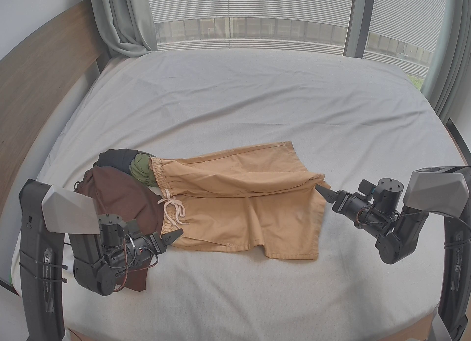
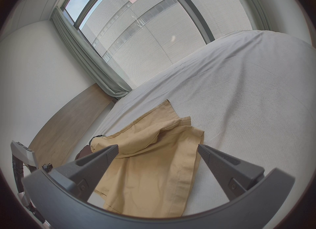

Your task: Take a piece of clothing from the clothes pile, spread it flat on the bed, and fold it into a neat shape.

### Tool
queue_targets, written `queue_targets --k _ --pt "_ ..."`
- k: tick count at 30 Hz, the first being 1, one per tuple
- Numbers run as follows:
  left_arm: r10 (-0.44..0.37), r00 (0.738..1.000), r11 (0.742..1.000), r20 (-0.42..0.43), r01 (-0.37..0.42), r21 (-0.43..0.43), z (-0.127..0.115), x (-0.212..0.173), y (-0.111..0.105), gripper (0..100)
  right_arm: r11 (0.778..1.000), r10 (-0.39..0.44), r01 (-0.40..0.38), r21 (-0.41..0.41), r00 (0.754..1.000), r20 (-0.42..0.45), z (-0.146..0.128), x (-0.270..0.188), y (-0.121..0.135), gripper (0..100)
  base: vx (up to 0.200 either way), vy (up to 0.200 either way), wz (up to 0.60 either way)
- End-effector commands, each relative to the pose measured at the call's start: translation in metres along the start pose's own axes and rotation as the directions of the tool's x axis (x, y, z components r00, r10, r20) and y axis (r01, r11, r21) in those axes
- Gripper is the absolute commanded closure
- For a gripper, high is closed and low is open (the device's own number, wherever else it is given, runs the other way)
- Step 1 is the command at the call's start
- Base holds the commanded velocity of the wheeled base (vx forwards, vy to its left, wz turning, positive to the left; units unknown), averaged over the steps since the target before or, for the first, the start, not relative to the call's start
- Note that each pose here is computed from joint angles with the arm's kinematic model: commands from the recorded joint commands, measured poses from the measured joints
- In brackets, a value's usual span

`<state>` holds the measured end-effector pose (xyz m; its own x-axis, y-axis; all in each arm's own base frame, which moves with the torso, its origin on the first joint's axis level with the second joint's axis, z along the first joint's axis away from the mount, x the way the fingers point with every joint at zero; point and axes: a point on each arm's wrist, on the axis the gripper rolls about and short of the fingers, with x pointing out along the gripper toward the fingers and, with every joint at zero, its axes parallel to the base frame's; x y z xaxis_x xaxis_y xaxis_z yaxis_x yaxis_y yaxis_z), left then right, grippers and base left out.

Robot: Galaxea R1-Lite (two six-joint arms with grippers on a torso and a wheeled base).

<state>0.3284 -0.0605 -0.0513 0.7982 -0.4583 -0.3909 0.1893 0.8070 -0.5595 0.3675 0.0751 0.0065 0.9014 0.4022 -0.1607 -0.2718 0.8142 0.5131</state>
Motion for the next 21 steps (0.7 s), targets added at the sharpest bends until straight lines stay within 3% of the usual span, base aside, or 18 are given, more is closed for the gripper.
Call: queue_targets --k 1,10,11,18,21 --pt "0.004 1.0 1.0 -0.015 -0.004 -0.004 -0.006 0.003 0.002 0 1.0 0.0 0.0 0.001 1.0 -0.004 -0.001 0.0 0.0 0 0.0 0.0 0.0" --pt "0.007 1.0 1.0 -0.002 -0.007 -0.004 -0.004 0.007 0.005 0 1.0 -0.001 0.001 0.0 1.0 -0.006 -0.002 0.0 0.0 0 0.0 0.0 0.0" --pt "0.007 1.0 1.0 -0.002 -0.007 -0.004 -0.004 0.007 0.005 100 1.0 -0.002 0.002 0.0 1.0 -0.008 -0.002 0.0 0.0 0 0.0 0.0 0.0" --pt "0.008 1.0 1.0 0.005 -0.008 -0.004 -0.003 0.008 0.007 100 1.0 -0.008 0.009 0.005 0.999 -0.038 -0.008 -0.004 0.0 0 0.0 0.0 0.0" --pt "0.01 1.0 1.0 0.004 -0.01 -0.005 -0.003 0.008 0.007 100 1.0 -0.009 0.01 0.016 0.995 -0.097 -0.015 -0.015 0.0 0 0.0 0.0 0.0"
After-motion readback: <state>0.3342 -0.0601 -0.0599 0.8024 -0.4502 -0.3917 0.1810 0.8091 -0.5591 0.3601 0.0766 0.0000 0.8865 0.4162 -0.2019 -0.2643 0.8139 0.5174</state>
